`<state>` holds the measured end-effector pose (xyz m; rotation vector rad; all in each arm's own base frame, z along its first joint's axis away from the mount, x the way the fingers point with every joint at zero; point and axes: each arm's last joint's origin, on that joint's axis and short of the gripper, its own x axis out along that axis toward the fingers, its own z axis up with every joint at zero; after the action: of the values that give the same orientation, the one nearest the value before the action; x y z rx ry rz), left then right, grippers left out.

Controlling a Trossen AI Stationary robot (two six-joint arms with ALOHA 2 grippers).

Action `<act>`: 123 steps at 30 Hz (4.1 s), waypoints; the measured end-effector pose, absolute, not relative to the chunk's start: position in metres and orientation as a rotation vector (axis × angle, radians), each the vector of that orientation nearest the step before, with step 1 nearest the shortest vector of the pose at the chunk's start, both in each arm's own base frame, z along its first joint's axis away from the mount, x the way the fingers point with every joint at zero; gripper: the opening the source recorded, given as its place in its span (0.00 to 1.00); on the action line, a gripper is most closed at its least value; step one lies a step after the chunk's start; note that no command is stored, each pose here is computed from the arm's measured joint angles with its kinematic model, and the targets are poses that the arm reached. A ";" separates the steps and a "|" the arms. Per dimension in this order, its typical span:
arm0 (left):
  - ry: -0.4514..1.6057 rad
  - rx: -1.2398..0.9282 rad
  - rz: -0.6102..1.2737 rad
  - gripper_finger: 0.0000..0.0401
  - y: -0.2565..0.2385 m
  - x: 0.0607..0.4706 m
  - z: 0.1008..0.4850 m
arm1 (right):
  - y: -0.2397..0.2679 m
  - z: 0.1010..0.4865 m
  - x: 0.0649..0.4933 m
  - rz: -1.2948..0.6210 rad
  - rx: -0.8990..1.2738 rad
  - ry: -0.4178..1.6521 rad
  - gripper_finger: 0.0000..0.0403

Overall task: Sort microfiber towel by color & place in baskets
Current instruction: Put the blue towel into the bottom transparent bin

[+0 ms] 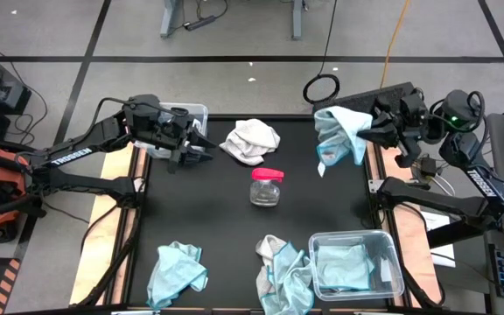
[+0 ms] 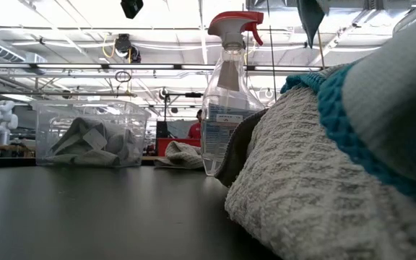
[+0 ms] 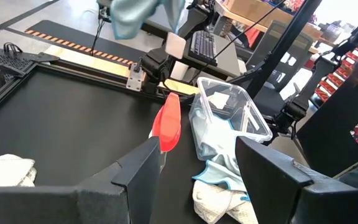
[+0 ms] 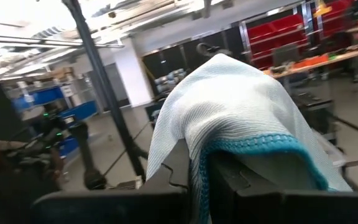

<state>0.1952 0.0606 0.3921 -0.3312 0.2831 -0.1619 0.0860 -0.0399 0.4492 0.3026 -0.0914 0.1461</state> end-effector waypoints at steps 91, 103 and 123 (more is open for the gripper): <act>0.365 -0.310 -0.112 0.53 0.071 0.218 0.374 | 0.095 0.402 0.139 0.695 1.211 1.004 0.04; 0.395 -0.322 -0.110 0.53 0.075 0.227 0.366 | 0.125 0.377 0.147 0.579 1.170 1.253 0.04; 0.396 -0.307 -0.115 0.53 0.075 0.227 0.366 | 0.134 0.322 0.161 0.250 0.842 1.441 0.04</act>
<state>0.2271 0.0748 0.3662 -0.3073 0.3956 -0.1150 0.1614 0.1341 0.3221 0.8419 1.4412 0.2505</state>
